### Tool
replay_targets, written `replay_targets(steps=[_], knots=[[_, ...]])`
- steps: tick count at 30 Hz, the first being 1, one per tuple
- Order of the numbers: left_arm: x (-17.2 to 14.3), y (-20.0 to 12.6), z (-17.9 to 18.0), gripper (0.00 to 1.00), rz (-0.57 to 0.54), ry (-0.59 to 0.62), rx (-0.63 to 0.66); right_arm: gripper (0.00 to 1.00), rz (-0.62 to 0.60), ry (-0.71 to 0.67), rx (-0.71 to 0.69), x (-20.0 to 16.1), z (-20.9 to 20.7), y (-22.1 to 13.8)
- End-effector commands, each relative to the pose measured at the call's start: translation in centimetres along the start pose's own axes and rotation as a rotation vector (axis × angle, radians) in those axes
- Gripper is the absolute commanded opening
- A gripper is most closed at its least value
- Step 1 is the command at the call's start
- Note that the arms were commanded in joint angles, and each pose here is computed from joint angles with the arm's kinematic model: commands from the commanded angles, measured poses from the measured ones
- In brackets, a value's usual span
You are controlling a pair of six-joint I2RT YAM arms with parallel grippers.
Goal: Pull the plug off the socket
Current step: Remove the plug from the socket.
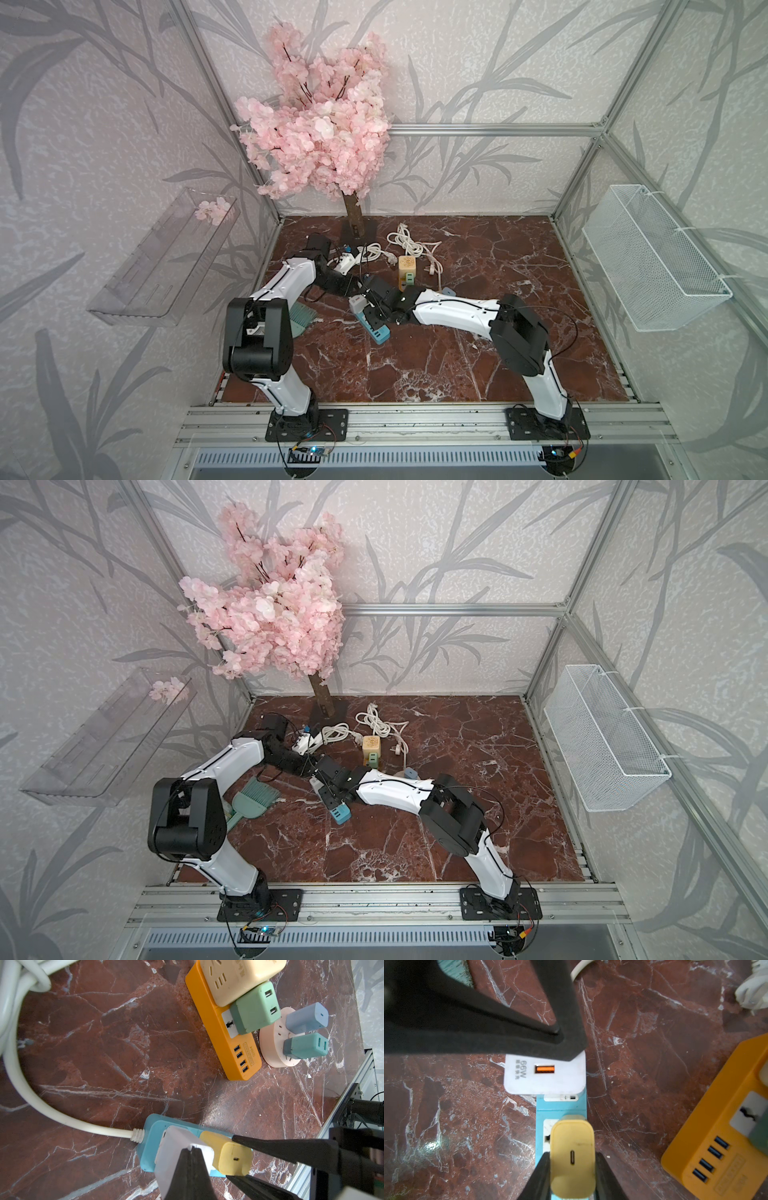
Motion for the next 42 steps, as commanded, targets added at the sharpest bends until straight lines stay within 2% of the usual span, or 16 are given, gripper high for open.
replay_targets(steps=[1, 8, 12, 16, 23, 26, 31, 42], knots=[[-5.9, 3.0, 3.5, 0.00, 0.243, -0.083, 0.140, 0.00, 0.004, -0.028, 0.008, -0.6, 1.0, 0.3], [-5.9, 3.0, 3.5, 0.00, 0.246, -0.085, 0.136, 0.00, -0.020, -0.181, -0.086, -0.3, 2.1, -0.3], [-6.0, 3.0, 3.5, 0.00, 0.247, -0.084, 0.136, 0.00, -0.004, -0.209, -0.103, -0.5, 2.5, 0.1], [-6.2, 3.1, 3.5, 0.00, 0.250, -0.084, 0.138, 0.00, -0.025, -0.173, -0.085, -0.1, 2.6, 0.0], [-6.4, 3.1, 3.6, 0.00, 0.254, -0.079, 0.136, 0.00, -0.047, -0.025, 0.036, 0.8, 1.9, -0.6], [-6.5, 3.2, 3.5, 0.00, 0.254, -0.078, 0.135, 0.00, -0.033, -0.006, 0.068, 0.8, 1.7, -0.4], [-6.6, 3.3, 3.6, 0.00, 0.256, -0.079, 0.134, 0.00, -0.020, -0.008, 0.037, 0.3, 1.3, -0.2], [-6.7, 3.4, 3.6, 0.00, 0.257, -0.079, 0.132, 0.00, -0.037, -0.311, -0.214, 0.2, 3.3, -0.4]])
Point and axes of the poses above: each gripper's point midway between its finger pads, its own y axis out along the fingers, its own z axis along the line the jaws close on, x = y × z, the point moved 3 cm from there along -y, back along the fingers, and after that the axes turned 13 degrees about -y, right-handed, at the moved point
